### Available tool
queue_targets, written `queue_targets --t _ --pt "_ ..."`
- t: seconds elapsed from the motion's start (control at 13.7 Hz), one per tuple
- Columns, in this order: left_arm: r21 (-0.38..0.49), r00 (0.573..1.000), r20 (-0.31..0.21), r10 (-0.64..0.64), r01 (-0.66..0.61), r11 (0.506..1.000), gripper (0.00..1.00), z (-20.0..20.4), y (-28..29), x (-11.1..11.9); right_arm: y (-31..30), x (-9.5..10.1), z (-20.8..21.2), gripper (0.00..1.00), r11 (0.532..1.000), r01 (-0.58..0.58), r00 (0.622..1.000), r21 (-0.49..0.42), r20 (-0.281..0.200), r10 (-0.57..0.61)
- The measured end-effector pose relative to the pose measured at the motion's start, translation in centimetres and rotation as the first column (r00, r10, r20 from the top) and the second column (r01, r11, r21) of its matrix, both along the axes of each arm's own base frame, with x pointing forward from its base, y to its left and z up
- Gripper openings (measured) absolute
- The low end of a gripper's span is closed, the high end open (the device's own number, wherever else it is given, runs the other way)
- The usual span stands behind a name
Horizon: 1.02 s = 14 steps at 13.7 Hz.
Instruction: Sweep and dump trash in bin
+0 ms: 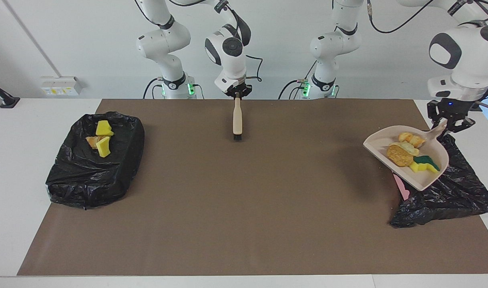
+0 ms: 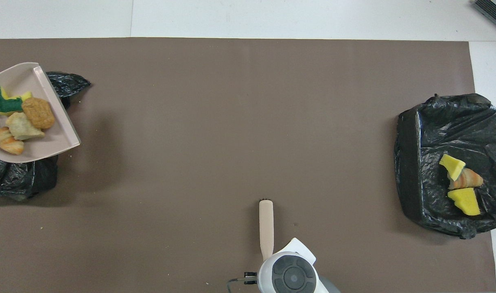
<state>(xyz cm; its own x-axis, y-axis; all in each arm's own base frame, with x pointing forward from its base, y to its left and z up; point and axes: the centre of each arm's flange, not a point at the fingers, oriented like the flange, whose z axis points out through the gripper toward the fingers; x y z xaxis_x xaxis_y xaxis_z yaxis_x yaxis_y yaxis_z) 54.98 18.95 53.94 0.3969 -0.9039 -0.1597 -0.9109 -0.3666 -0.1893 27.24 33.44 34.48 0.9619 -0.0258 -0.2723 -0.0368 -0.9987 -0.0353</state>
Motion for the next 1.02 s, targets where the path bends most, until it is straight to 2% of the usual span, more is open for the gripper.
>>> queue_targets --t 0.22,0.37,0.51,0.8,0.95,1.02 --pt "0.039 0.998 0.003 -0.065 0.065 0.997 0.32 1.6 6.9 0.5 1.0 -0.7 -1.2 0.26 1.000 -0.006 1.000 0.004 0.010 0.006" --pt "0.077 0.995 -0.017 -0.102 0.103 0.992 0.32 1.7 9.8 0.8 1.1 -0.7 -1.7 0.26 1.000 -0.007 1.000 0.002 0.006 0.007" --pt "0.150 0.991 -0.040 -0.128 0.133 0.980 0.32 1.5 12.3 1.2 1.1 -0.6 -1.8 0.26 1.000 -0.006 1.000 0.003 0.007 0.005" --pt "0.313 0.967 -0.143 -0.211 0.246 0.917 0.32 0.3 14.6 2.7 1.2 -0.5 -2.1 0.28 1.000 -0.004 1.000 0.005 0.009 0.004" --pt "0.381 0.949 -0.212 -0.231 0.298 0.875 0.32 -0.4 15.0 3.2 1.3 -0.1 -1.7 0.43 1.000 -0.008 1.000 0.016 0.016 0.007" --pt "0.412 0.939 -0.247 -0.238 0.324 0.852 0.32 -0.7 15.2 3.4 1.5 0.6 -1.1 0.55 1.000 -0.004 1.000 0.029 0.024 0.004"
